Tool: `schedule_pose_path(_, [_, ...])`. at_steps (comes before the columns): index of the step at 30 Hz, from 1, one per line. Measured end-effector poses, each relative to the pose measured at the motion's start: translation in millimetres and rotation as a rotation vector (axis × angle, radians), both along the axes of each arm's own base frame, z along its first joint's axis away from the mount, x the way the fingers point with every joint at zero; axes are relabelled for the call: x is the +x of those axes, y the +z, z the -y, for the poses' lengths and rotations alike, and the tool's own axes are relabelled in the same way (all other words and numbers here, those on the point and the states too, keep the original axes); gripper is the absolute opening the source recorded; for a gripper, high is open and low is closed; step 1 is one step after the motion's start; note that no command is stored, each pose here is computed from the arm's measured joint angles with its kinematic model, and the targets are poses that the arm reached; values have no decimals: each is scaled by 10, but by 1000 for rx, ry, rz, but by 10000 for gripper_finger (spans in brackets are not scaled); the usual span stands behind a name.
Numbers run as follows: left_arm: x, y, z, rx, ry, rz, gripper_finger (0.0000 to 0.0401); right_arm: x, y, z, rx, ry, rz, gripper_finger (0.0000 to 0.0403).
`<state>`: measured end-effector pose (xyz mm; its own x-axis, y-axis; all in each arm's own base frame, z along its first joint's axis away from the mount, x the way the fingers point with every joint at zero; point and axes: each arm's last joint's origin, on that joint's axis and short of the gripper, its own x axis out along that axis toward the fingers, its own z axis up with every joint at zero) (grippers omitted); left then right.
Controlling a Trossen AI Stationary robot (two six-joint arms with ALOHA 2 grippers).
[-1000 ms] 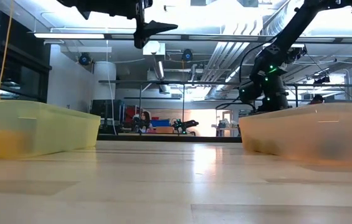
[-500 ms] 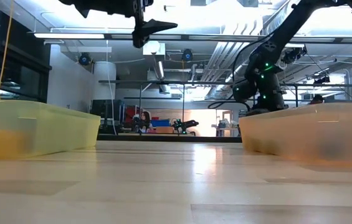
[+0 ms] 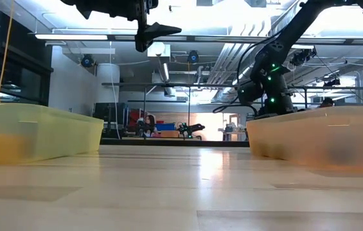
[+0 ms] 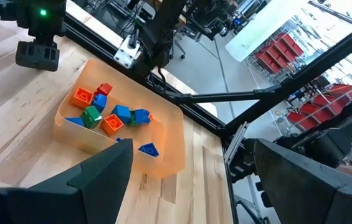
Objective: Sort blocks by size
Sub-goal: Put the small red game piece into the orange bin
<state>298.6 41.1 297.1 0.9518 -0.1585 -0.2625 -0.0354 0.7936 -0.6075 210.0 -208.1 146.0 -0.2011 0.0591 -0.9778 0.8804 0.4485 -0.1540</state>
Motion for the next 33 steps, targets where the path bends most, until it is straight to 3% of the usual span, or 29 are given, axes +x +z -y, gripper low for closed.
schedule_pose_path(7, [-2, -5, 0, 17, -6, -2, 319, -19, 4, 17, 3, 10, 1, 127])
schedule_pose_path(15, [-191, 231, -42, 82, -97, 107, 319, -40, 70, -23, 25, 61, 1, 126])
schedule_pose_path(21, [-583, 598, -121, 192, -40, 249, 319, -44, 511, -222, -84, 80, 98, 128])
schedule_pose_path(26, [-873, 731, -125, 249, -11, 260, 319, -20, 1020, -650, -201, 55, 287, 128])
schedule_pose_path(29, [-987, 734, -99, 282, -12, 257, 319, 35, 1193, -987, -177, 62, 390, 128])
schedule_pose_path(33, [-1089, 606, -66, 269, -5, 295, 319, 129, 1223, -1401, -130, 85, 386, 128])
